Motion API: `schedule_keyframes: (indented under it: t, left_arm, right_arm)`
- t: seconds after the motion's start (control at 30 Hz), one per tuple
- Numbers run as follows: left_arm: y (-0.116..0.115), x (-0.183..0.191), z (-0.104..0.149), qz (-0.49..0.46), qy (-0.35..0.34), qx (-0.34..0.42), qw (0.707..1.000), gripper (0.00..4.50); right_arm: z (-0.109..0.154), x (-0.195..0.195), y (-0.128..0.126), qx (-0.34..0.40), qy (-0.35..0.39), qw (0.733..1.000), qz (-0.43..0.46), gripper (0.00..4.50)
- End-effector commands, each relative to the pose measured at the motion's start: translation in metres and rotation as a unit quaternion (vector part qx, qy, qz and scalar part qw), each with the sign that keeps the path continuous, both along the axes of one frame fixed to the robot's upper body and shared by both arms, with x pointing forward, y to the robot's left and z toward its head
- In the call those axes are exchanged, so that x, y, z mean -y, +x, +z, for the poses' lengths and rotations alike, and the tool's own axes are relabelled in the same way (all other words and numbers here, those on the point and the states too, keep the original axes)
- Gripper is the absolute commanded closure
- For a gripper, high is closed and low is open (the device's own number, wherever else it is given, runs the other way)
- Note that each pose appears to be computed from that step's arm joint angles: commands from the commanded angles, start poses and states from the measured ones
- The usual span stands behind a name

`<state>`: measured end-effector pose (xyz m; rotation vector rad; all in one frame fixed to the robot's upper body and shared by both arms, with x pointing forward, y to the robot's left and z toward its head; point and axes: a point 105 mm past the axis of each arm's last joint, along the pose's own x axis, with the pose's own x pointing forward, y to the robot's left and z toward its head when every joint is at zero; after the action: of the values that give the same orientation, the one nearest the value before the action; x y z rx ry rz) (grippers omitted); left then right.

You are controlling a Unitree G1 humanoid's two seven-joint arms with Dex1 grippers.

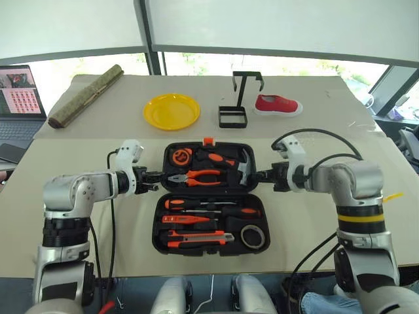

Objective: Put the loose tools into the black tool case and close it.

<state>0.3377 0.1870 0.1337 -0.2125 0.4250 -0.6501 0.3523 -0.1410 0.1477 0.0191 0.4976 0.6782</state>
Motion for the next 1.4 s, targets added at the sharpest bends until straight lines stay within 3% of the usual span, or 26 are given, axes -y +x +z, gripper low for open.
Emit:
schedule_keyframes:
  t: [0.03, 0.1, 0.17, 0.27, 0.4, 0.57, 0.67, 0.7, 0.73, 0.77, 0.8, 0.9, 1.03, 1.1, 1.17, 1.2, 1.23, 1.3, 1.4]
  left_arm:
    - [-0.015, 0.001, 0.044, -0.059, -0.043, 0.161, 0.984, 4.49]
    - [-0.027, -0.004, 0.044, -0.078, -0.052, 0.213, 0.973, 4.49]
    - [-0.033, -0.004, 0.038, -0.098, -0.011, 0.247, 0.964, 4.49]
    - [-0.037, -0.001, 0.033, -0.120, 0.035, 0.286, 0.950, 4.49]
    - [-0.050, 0.006, 0.017, -0.177, 0.134, 0.363, 0.905, 4.49]
    - [-0.067, 0.004, -0.008, -0.233, 0.206, 0.400, 0.862, 4.49]
    - [-0.081, -0.002, -0.027, -0.256, 0.225, 0.393, 0.854, 4.49]
    - [-0.085, -0.003, -0.030, -0.263, 0.228, 0.389, 0.853, 4.11]
    - [-0.087, -0.004, -0.032, -0.266, 0.229, 0.389, 0.852, 3.70]
    - [-0.089, -0.006, -0.034, -0.270, 0.233, 0.388, 0.850, 3.64]
    - [-0.090, -0.008, -0.035, -0.272, 0.237, 0.387, 0.849, 3.05]
    - [-0.091, -0.013, -0.035, -0.272, 0.242, 0.388, 0.847, 2.08]
    - [-0.078, -0.026, -0.031, -0.237, 0.237, 0.362, 0.870, 0.62]
    - [-0.073, -0.030, -0.031, -0.229, 0.230, 0.343, 0.881, 0.02]
    - [-0.070, -0.033, -0.030, -0.221, 0.222, 0.332, 0.890, 0.00]
    - [-0.065, -0.033, -0.029, -0.215, 0.217, 0.326, 0.895, 0.00]
    - [-0.060, -0.032, -0.025, -0.207, 0.209, 0.323, 0.899, 0.41]
    - [-0.047, -0.026, -0.017, -0.202, 0.195, 0.316, 0.906, 0.77]
    - [-0.037, -0.014, -0.012, -0.213, 0.183, 0.306, 0.910, 1.90]
  right_arm:
    - [0.055, -0.003, -0.003, 0.188, -0.029, 0.980, 0.055, 4.50]
    - [0.060, -0.001, -0.007, 0.256, -0.076, 0.960, 0.083, 4.50]
    - [0.057, 0.002, -0.010, 0.289, -0.104, 0.947, 0.097, 4.50]
    - [0.042, 0.005, -0.019, 0.324, -0.152, 0.924, 0.135, 4.50]
    - [0.010, 0.017, -0.035, 0.376, -0.221, 0.885, 0.161, 4.50]
    - [-0.008, 0.038, -0.039, 0.412, -0.263, 0.860, 0.145, 4.50]
    - [-0.017, 0.057, -0.044, 0.421, -0.286, 0.849, 0.141, 4.50]
    - [-0.018, 0.058, -0.047, 0.424, -0.287, 0.846, 0.146, 3.74]
    - [-0.019, 0.058, -0.049, 0.427, -0.287, 0.844, 0.150, 3.48]
    - [-0.020, 0.057, -0.052, 0.431, -0.288, 0.841, 0.155, 3.29]
    - [-0.021, 0.058, -0.055, 0.432, -0.289, 0.839, 0.159, 2.84]
    - [-0.024, 0.060, -0.061, 0.432, -0.291, 0.839, 0.159, 1.88]
    - [-0.028, 0.075, -0.068, 0.417, -0.297, 0.849, 0.135, 0.41]
    - [-0.030, 0.079, -0.073, 0.399, -0.292, 0.859, 0.132, 0.00]
    - [-0.031, 0.082, -0.077, 0.384, -0.284, 0.869, 0.130, 0.33]
    - [-0.034, 0.084, -0.082, 0.357, -0.264, 0.887, 0.128, 0.57]
    - [-0.034, 0.085, -0.088, 0.336, -0.246, 0.900, 0.131, 1.05]
    - [-0.039, 0.083, -0.105, 0.273, -0.203, 0.929, 0.147, 1.58]
    - [-0.043, 0.072, -0.129, 0.209, -0.173, 0.944, 0.190, 2.63]
